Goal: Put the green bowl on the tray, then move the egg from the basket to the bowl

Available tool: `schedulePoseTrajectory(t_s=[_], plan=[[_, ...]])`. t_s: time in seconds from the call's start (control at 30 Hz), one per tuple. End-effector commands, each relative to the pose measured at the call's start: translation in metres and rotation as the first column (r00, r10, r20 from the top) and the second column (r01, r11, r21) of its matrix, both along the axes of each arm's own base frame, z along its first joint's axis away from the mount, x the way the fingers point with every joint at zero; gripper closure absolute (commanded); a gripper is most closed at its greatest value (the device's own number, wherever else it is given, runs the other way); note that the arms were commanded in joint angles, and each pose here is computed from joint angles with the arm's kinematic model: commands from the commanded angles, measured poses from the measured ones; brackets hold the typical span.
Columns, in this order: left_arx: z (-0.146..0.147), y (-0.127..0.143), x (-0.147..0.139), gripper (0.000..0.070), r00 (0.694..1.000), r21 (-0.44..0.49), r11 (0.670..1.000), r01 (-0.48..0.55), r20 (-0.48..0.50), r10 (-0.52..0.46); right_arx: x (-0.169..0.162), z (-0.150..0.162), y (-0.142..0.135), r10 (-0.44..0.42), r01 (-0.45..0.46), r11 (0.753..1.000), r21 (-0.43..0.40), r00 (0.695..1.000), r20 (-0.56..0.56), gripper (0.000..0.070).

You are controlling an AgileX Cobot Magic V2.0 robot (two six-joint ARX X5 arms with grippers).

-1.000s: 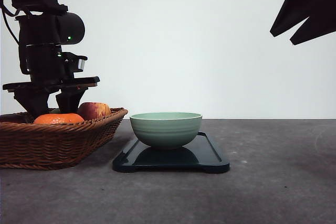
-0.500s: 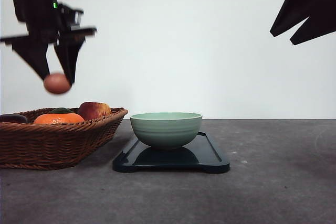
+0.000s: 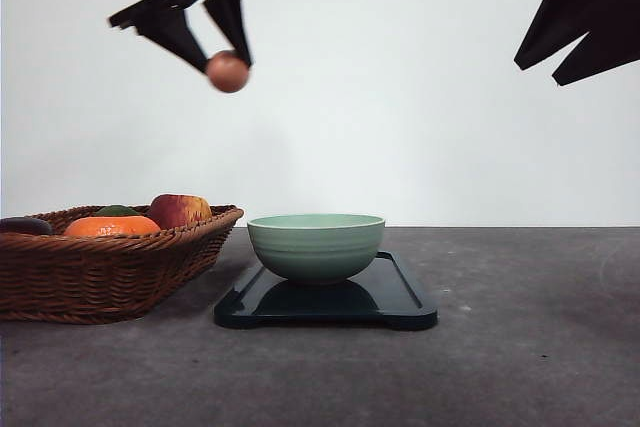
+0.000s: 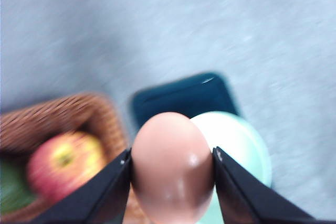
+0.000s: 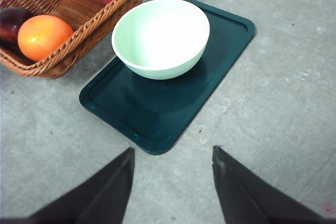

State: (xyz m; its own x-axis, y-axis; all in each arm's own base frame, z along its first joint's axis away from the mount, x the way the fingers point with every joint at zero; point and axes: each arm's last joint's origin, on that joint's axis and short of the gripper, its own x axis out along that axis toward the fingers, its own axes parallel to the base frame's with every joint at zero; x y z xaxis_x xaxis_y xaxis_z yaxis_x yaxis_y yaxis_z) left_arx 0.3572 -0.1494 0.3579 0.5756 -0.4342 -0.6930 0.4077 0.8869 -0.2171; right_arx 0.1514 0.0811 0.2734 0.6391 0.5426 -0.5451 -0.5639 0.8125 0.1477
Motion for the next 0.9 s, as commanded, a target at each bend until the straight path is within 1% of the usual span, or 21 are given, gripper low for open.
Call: schedulePoseTrajectory(t_s=[0.0, 0.17, 0.3, 0.37, 0.7, 0.87], plan=[[0.009, -0.01, 0.0, 0.0483, 0.999, -0.032, 0.999, 0.021, 0.044, -0.02, 0.001, 0.0, 0.002, 0.011, -0.011, 1.0, -0.003, 1.0, 0.008, 0.0411], [0.012, -0.036, -0.007, 0.0483, 0.99, -0.04, 0.995, 0.096, 0.108, -0.092, 0.001, 0.0, 0.002, 0.01, -0.01, 1.0, -0.003, 1.0, 0.008, 0.0411], [0.007, -0.052, -0.01, 0.0483, 0.985, -0.02, 0.992, 0.126, 0.119, -0.123, 0.001, 0.0, 0.002, 0.011, -0.011, 1.0, -0.003, 1.0, 0.009, 0.0411], [0.0, -0.059, -0.008, 0.0483, 0.985, 0.006, 0.991, 0.133, 0.113, -0.133, 0.001, 0.0, 0.002, 0.011, -0.011, 1.0, -0.003, 1.0, 0.008, 0.0411], [-0.05, -0.084, 0.011, 0.0484, 0.988, 0.07, 0.986, 0.153, 0.012, -0.155, 0.001, 0.0, 0.002, 0.013, -0.013, 1.0, -0.003, 1.0, 0.008, 0.0411], [-0.08, -0.094, 0.019, 0.0484, 0.985, 0.101, 0.981, 0.165, -0.057, -0.16, 0.001, 0.0, 0.002, 0.021, -0.021, 1.0, -0.012, 1.0, 0.016, 0.0411]])
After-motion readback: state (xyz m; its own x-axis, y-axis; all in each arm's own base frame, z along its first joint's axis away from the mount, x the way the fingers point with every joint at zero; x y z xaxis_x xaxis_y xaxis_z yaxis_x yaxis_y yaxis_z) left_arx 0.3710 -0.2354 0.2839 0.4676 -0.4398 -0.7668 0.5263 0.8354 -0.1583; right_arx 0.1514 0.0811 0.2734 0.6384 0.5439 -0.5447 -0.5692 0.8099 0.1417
